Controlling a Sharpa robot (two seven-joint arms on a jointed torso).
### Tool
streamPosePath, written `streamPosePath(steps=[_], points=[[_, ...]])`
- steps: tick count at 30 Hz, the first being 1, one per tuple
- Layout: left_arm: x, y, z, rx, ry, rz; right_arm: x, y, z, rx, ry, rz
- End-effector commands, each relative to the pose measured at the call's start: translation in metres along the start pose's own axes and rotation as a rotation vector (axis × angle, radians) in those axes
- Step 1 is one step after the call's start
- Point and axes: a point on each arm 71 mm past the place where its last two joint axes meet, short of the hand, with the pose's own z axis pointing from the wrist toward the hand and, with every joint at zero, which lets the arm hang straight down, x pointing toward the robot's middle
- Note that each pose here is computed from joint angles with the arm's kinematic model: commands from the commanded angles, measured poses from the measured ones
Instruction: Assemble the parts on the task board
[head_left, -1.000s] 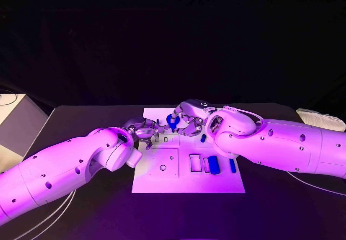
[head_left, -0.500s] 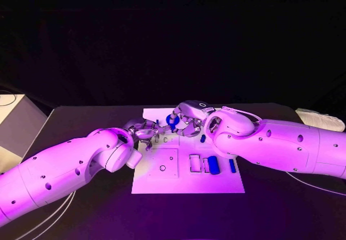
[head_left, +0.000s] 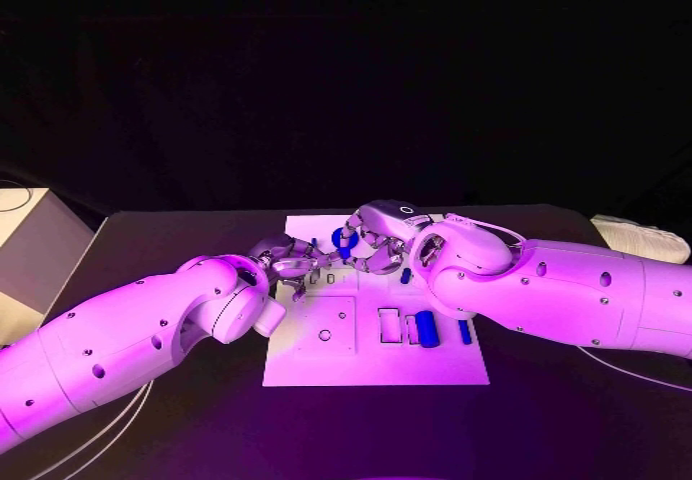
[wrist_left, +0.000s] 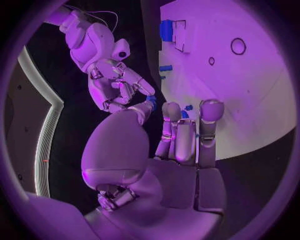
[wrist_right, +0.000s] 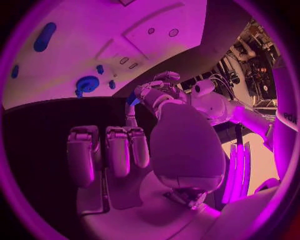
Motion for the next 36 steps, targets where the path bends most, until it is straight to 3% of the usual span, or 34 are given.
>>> streamPosePath(steps=[1, 36], points=[[0.0011, -0.0005, 0.0002, 0.000, 0.013, -0.006, -0.0014, 0.0027, -0.0010, -0.017, -0.023, -0.005], [0.0013, 0.0002, 0.0002, -0.006, 0.022, -0.015, -0.0024, 0.0112, -0.0051, -0.061, -0.054, 0.013]])
